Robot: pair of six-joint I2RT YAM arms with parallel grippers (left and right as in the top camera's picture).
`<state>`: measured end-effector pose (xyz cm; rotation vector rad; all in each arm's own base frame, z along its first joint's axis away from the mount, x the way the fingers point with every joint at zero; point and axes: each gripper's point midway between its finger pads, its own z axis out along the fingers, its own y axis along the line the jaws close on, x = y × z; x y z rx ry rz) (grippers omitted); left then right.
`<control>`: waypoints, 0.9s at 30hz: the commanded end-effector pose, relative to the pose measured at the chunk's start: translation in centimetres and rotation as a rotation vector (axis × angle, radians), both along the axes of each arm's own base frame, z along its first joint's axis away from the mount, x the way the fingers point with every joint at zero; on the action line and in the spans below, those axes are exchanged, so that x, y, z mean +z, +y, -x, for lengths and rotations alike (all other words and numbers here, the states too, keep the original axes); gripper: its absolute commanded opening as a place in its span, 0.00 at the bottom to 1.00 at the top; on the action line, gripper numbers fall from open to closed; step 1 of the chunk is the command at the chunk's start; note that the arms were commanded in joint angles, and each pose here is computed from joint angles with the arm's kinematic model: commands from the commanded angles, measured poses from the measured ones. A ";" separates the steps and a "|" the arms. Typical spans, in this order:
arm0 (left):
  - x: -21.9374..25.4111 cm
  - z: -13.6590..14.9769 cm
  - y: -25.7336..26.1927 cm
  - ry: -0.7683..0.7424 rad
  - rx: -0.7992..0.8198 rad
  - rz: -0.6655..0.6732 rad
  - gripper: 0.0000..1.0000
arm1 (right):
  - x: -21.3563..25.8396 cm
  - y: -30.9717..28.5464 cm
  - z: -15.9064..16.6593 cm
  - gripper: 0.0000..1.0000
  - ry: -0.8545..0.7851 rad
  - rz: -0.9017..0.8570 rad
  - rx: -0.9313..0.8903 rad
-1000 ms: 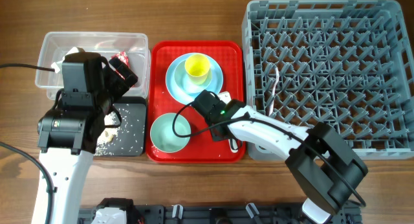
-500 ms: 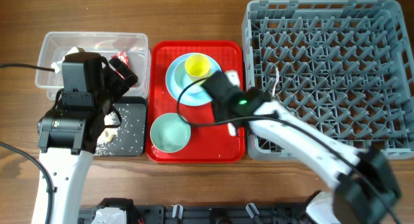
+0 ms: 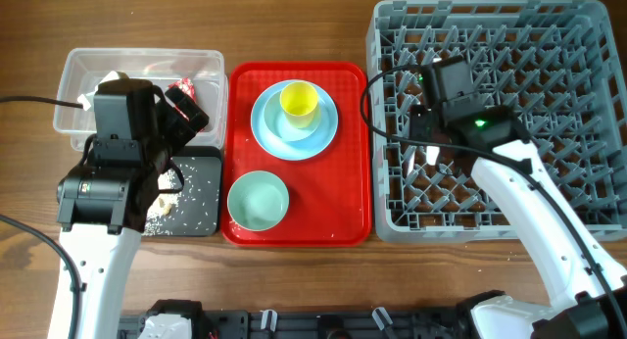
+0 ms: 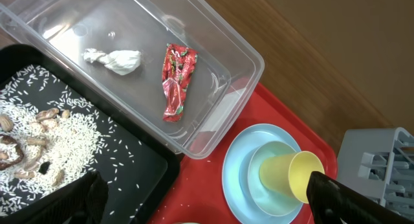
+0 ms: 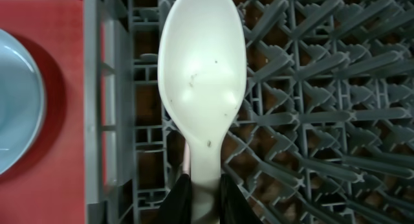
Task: Sort waste into correct bins and load items into the dishwasher rack
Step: 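Carry the spoon with the right gripper into the dish rack and release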
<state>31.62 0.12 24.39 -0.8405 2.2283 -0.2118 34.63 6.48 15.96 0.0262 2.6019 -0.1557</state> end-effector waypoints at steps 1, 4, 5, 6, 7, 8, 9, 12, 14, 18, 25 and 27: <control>0.6 -0.2 0.0 -0.016 -0.008 -0.004 1.00 | -0.4 -0.5 -0.1 0.04 0.028 0.044 0.017; 0.6 -0.2 0.0 -0.016 -0.008 -0.004 1.00 | -2.3 -0.6 0.2 0.05 0.090 0.064 0.018; 0.6 -0.2 0.0 -0.016 -0.008 -0.004 1.00 | -2.8 -0.6 0.3 0.05 0.103 0.068 0.018; 0.6 -0.2 0.0 -0.016 -0.008 -0.004 1.00 | -3.4 -0.7 0.5 0.06 0.120 0.074 0.018; 0.6 -0.2 0.0 -0.016 -0.008 -0.004 1.00 | -3.8 -0.7 0.5 0.07 0.131 0.078 0.018; 0.6 -0.2 0.0 -0.016 -0.008 -0.004 1.00 | -4.0 -0.7 0.5 0.08 0.138 0.080 0.018; 0.6 -0.2 0.0 -0.016 -0.008 -0.004 1.00 | -4.2 -0.7 0.5 0.08 0.145 0.081 0.017; 0.6 -0.2 0.0 -0.016 -0.008 -0.004 1.00 | -4.7 -0.7 0.5 0.08 0.158 0.085 0.018; 0.6 -0.2 0.0 -0.016 -0.008 -0.004 1.00 | -4.7 -0.7 0.5 0.08 0.158 0.085 0.018; 0.6 -0.2 0.0 -0.016 -0.008 -0.004 1.00 | -4.7 -0.7 0.6 0.25 0.161 0.087 0.018; 0.6 -0.2 0.0 -0.016 -0.008 -0.004 1.00 | -4.7 -0.7 0.7 0.26 0.164 0.086 0.018; 0.6 -0.2 0.0 -0.016 -0.008 -0.004 1.00 | -4.8 -0.5 0.7 0.26 0.165 0.074 0.016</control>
